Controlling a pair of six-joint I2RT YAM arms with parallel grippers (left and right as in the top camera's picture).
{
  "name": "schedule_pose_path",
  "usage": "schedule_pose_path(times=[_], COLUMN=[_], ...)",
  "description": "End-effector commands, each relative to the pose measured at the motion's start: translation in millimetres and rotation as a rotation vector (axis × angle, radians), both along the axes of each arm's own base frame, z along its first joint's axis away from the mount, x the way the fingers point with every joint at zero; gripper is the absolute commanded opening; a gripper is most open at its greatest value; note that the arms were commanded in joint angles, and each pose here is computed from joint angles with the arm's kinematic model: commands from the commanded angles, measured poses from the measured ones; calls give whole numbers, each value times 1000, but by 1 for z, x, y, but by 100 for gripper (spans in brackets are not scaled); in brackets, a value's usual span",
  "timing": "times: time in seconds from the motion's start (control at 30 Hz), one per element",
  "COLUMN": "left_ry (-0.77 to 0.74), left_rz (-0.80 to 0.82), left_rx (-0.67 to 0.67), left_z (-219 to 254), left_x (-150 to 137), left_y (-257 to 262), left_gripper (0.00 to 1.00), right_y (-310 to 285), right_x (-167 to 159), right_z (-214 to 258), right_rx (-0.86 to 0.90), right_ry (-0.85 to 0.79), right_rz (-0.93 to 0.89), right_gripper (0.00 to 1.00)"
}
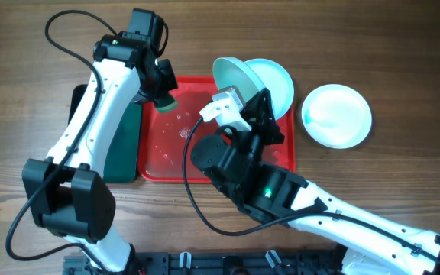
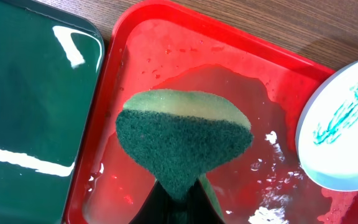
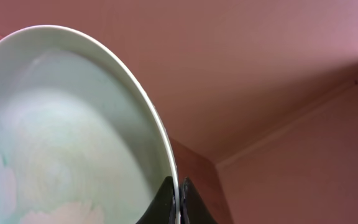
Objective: Clean dirty plates on tray and stack at the side
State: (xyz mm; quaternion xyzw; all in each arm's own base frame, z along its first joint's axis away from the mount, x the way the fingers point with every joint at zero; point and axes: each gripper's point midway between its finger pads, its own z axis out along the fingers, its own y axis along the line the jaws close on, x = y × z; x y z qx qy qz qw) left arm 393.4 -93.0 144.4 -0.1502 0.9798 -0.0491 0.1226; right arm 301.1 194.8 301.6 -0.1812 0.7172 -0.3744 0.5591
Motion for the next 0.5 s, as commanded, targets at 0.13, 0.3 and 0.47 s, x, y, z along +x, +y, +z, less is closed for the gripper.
schedule_pose_path(times=[0.13,0.3,0.47], left_ry=[-10,-7,-6], left_rz=[-13,-13,-13], left_rx=[-10,-9,-9], left_z=[3,3,3], left_x=[3,2,2], left_y=[-1,0,0], left_gripper=[4,4,4], right_y=[40,76,94], right_x=[6,2,6], right_z=[-25,-89,-174], right_rx=[165,393,665], right_ry=[105,314,582], right_rz=[196,292,216], right_gripper=[4,4,4])
